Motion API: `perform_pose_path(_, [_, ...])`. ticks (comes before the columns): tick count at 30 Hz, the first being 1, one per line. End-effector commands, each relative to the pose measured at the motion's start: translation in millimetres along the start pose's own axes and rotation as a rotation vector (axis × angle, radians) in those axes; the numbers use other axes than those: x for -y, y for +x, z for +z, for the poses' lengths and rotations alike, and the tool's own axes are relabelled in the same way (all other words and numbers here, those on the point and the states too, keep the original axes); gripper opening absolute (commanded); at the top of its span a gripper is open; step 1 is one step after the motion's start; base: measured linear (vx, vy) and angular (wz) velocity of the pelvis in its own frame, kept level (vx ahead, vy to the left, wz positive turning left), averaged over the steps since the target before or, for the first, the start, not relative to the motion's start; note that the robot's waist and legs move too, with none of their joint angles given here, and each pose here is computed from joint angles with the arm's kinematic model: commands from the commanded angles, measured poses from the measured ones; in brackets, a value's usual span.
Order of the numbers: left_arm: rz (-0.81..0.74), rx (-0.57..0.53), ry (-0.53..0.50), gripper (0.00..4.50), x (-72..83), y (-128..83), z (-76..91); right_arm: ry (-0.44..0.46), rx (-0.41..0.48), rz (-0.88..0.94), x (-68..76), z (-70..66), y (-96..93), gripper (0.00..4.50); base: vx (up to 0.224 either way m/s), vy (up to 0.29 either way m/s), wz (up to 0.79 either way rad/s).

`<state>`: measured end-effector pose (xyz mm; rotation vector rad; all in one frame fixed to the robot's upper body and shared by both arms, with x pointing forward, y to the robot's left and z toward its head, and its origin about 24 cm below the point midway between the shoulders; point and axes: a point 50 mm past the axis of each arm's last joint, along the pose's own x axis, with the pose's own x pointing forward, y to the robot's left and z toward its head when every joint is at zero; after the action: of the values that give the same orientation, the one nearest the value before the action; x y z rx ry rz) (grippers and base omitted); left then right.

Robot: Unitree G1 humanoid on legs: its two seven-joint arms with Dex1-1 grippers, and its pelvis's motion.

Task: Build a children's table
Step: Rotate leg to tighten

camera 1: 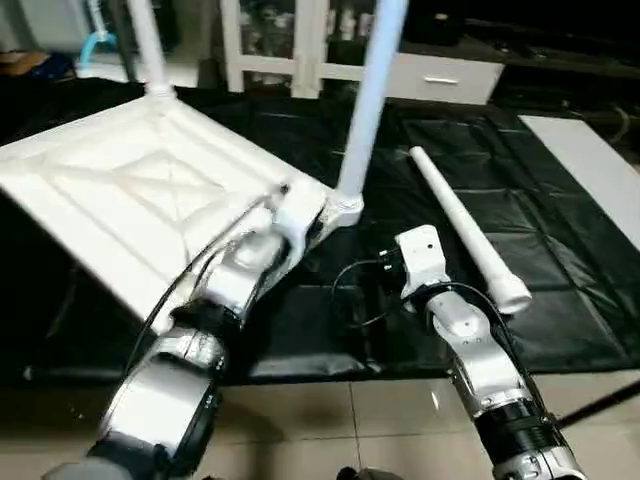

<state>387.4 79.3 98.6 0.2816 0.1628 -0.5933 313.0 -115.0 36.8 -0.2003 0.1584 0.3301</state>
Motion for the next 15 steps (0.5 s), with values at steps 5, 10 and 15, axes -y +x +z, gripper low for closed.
perform_pose_path(5, [0.07, 0.069, -0.007, 0.9, -8.9, 4.1, 15.6, 0.0, -0.017, -0.009, 2.1, 1.2, -5.9, 3.4, 0.0, 0.0, 0.0])
perform_pose_path(10, [-0.057, 0.147, 0.008, 0.9, -30.6, -13.9, 34.9, 0.1, 0.077, 0.229, -12.4, 22.0, -10.7, 3.4, 0.0, 0.0, 0.0])
perform_pose_path(15, [-0.491, 0.037, 0.13, 0.9, -38.7, -89.7, 29.7, 0.116, 0.127, 0.537, -8.0, 47.3, -34.1, 3.4, 0.0, 0.0, 0.0])
